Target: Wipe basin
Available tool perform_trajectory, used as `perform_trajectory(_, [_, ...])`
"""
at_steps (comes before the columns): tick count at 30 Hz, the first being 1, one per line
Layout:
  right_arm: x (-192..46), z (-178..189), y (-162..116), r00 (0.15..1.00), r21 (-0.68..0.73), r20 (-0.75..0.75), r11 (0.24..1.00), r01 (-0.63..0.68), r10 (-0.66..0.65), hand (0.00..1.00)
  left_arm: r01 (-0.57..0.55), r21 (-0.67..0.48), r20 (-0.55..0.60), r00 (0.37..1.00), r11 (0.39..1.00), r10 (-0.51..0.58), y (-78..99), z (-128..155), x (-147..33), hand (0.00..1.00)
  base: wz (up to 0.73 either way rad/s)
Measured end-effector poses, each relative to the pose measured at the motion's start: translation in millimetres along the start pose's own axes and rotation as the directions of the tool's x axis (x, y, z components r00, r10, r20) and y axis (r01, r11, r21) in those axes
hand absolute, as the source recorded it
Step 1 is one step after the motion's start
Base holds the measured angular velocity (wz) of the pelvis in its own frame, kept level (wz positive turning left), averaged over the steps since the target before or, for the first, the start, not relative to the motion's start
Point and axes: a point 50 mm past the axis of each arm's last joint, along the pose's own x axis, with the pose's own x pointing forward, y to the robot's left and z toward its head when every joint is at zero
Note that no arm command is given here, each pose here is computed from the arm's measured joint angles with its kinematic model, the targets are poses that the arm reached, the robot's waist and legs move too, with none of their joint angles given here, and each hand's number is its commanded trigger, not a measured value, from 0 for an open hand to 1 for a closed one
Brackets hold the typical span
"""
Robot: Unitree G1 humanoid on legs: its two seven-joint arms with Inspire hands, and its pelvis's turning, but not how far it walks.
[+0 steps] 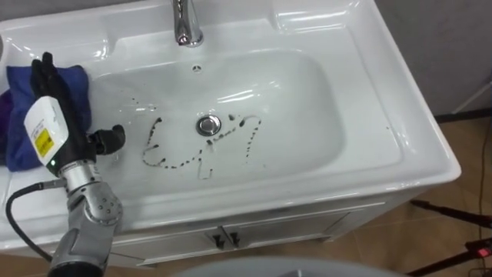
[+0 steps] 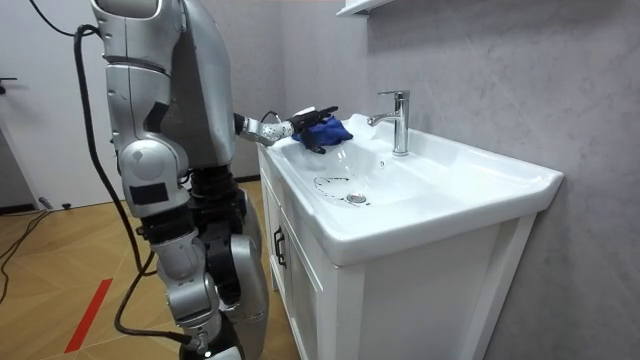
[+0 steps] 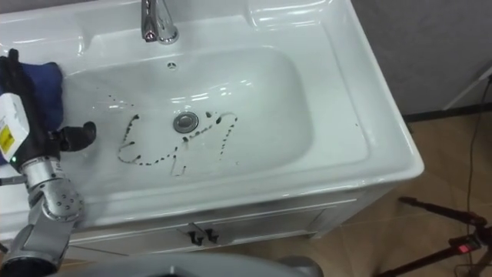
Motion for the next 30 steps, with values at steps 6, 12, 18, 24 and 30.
perform_trajectory(6, [0,3,-1,1.000,-0.009,0.011,1.000,0.013,-0.013,0.00,-0.091,0.014,-0.017,0.996,0.996,0.092,11.2,-5,4.5,0.00,0.00])
perform_trajectory(12, [0,5,-2,1.000,-0.011,0.022,1.000,0.022,-0.021,0.00,-0.124,0.013,-0.016,0.992,0.992,0.124,15.7,-5,6.7,0.00,0.00])
perform_trajectory(18, [0,1,-1,1.000,-0.017,0.013,1.000,0.016,-0.016,0.00,-0.133,0.025,-0.029,0.991,0.991,0.134,16.2,-10,5.0,0.00,0.00])
perform_trajectory(24, [0,2,0,1.000,-0.017,0.016,1.000,-0.002,0.002,0.00,-0.115,0.039,-0.047,0.992,0.993,0.117,14.2,-14,2.9,0.00,0.00])
perform_trajectory(30, [0,2,0,1.000,-0.018,0.014,1.000,-0.012,0.012,0.00,-0.105,0.047,-0.056,0.993,0.993,0.108,13.8,-17,0.4,0.00,0.00])
